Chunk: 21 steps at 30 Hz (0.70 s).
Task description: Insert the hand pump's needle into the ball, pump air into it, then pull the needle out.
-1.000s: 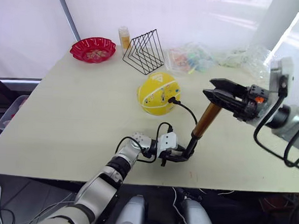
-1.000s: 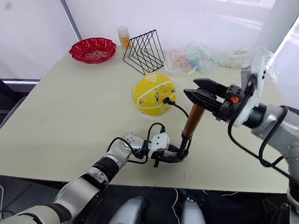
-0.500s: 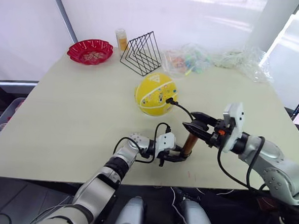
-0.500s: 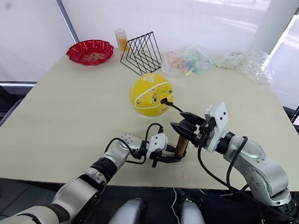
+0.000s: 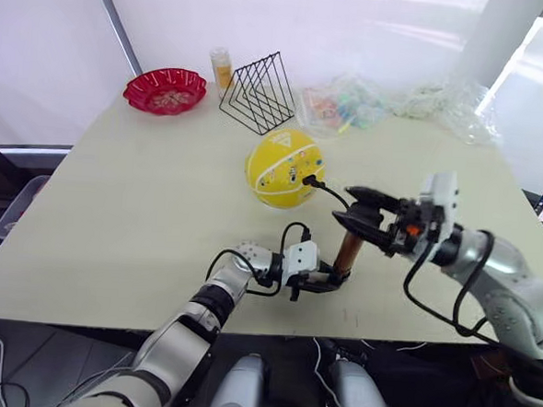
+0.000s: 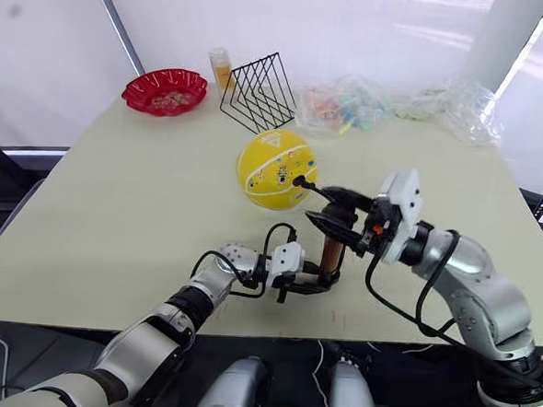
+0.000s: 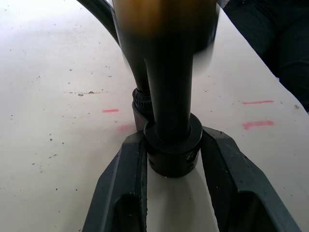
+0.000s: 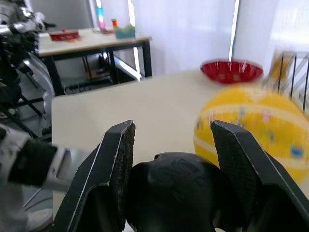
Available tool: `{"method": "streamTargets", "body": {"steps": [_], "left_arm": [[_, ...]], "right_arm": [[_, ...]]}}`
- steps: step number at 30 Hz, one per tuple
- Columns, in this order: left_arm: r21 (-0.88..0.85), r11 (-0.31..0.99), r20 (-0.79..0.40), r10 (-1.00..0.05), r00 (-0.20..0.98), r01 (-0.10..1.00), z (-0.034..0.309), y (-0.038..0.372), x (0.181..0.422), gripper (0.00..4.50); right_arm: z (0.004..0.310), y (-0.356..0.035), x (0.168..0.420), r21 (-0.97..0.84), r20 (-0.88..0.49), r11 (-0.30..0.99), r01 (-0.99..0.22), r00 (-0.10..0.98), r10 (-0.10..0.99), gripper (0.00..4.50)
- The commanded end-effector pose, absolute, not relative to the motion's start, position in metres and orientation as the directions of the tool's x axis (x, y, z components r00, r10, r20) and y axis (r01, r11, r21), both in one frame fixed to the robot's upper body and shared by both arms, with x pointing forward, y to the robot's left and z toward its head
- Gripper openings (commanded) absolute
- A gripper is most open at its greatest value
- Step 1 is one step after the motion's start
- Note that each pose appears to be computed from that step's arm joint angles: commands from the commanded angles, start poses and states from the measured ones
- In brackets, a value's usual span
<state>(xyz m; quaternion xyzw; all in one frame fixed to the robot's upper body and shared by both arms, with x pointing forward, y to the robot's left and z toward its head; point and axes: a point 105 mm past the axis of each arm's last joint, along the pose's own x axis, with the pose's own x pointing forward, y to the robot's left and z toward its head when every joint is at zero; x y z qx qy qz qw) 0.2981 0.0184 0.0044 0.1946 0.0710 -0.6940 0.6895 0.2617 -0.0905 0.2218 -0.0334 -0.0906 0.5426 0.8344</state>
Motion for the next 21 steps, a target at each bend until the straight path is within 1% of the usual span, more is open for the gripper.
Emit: {"method": "streamTargets", "body": {"steps": [1,6,8,9,14,15,17,21], "left_arm": [[-0.019,-0.037,-0.581,-0.813,-0.041,0.999,-0.06,0.056,0.269,1.11],[-0.009,-0.041,-0.577,-0.816,-0.039,0.999,-0.059,0.054,0.271,1.11],[-0.003,-0.036,-0.575,-0.818,-0.031,0.999,-0.059,0.053,0.272,1.11],[0.0,-0.035,-0.574,-0.818,-0.029,0.999,-0.059,0.053,0.271,1.11],[0.003,-0.032,-0.567,-0.823,-0.024,0.999,-0.06,0.052,0.271,1.11],[0.005,-0.035,-0.571,-0.82,-0.026,0.999,-0.06,0.052,0.27,1.11],[0.008,-0.039,-0.576,-0.817,-0.028,0.999,-0.061,0.053,0.27,1.11],[0.009,-0.04,-0.577,-0.816,-0.027,0.999,-0.062,0.053,0.269,1.11]], "right_arm": [[0.29,-0.111,0.253,-0.336,0.241,0.491,-0.804,0.431,0.87,2.02],[0.307,-0.113,0.25,-0.34,0.249,0.493,-0.801,0.429,0.868,2.02],[0.318,-0.117,0.251,-0.339,0.279,0.513,-0.788,0.436,0.855,2.02],[0.317,-0.117,0.252,-0.33,0.277,0.519,-0.788,0.445,0.852,2.02],[0.288,-0.117,0.259,-0.263,0.186,0.526,-0.809,0.492,0.85,2.02],[0.273,-0.116,0.262,-0.225,0.167,0.533,-0.816,0.507,0.846,2.02],[0.257,-0.114,0.265,-0.181,0.151,0.542,-0.821,0.521,0.84,2.02],[0.254,-0.114,0.265,-0.177,0.154,0.546,-0.819,0.525,0.837,2.02]]}}
